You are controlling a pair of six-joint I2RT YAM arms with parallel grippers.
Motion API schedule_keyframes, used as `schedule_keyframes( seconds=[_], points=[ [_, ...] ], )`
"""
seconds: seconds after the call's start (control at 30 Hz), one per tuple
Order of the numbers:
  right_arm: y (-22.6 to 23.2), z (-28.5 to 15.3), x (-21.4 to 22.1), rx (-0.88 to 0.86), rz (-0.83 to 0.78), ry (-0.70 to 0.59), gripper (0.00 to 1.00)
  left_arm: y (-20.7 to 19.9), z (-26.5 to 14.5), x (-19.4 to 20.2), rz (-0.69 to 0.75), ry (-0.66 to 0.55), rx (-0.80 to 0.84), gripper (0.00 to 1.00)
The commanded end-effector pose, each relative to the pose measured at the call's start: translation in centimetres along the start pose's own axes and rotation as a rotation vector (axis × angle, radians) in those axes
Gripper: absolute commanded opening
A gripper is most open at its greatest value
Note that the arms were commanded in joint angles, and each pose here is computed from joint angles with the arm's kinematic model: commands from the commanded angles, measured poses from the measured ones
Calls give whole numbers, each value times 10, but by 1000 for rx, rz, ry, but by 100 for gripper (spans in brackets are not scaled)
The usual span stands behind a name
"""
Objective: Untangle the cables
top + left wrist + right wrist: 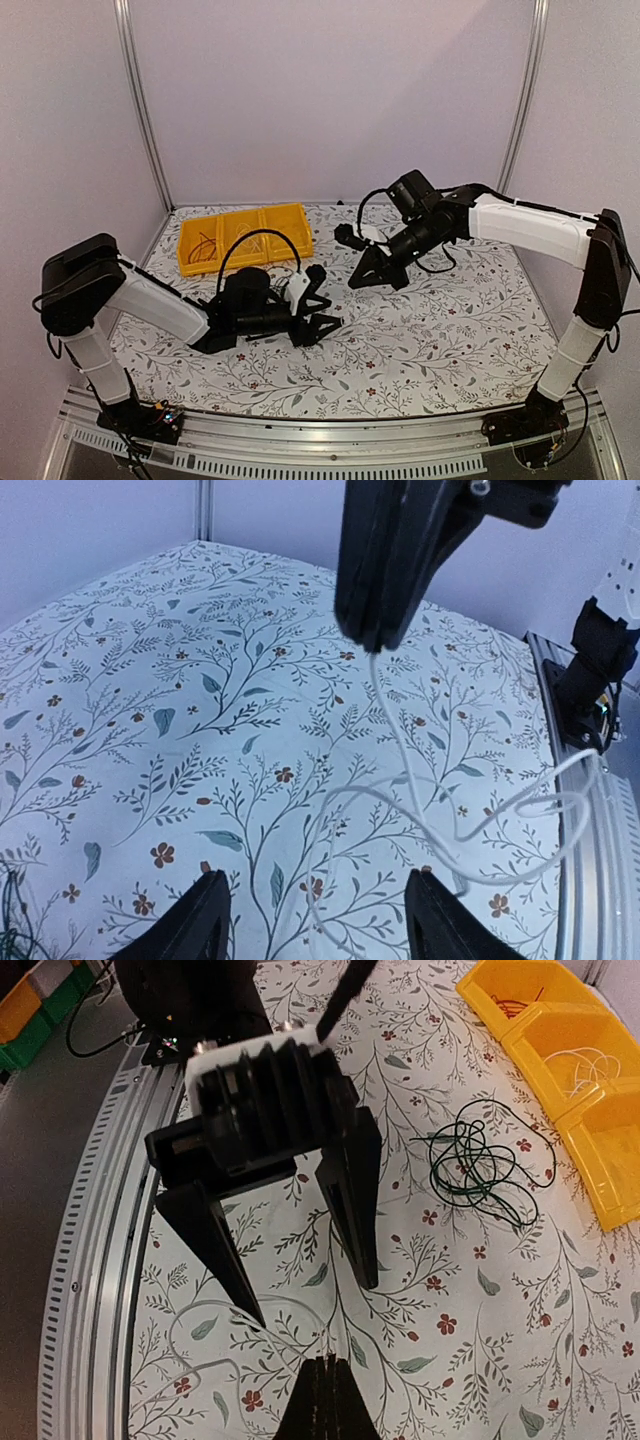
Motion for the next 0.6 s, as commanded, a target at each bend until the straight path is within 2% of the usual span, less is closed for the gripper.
schedule_keyframes(
  seconds=[0.0,0.17,0.3,0.43,0.57],
  points=[
    [12,-19,-12,-29,7,0,0,1,24,-8,36,-135,11,62],
    [17,-40,-29,0,-45,-17,0,6,46,9,-27,-163,58,58],
    [20,-58,-46,34,-73,-47,0,4,49,17,-95,-188,125,38],
    [25,-74,-57,77,-104,-79,0,-5,44,16,-115,-191,155,0],
    [26,-92,-69,137,-141,-112,0,-5,37,19,-130,-164,49,0]
  ],
)
Point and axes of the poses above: each gripper's point midway between its finger pads, its own z axis out along the fingers, its own y axis along the line the jaws close on, x = y × z, the point moved 10 cm from there along -z, back along the fingers, and after that the axes turned 6 degrees about -z, right-handed, at the moved point
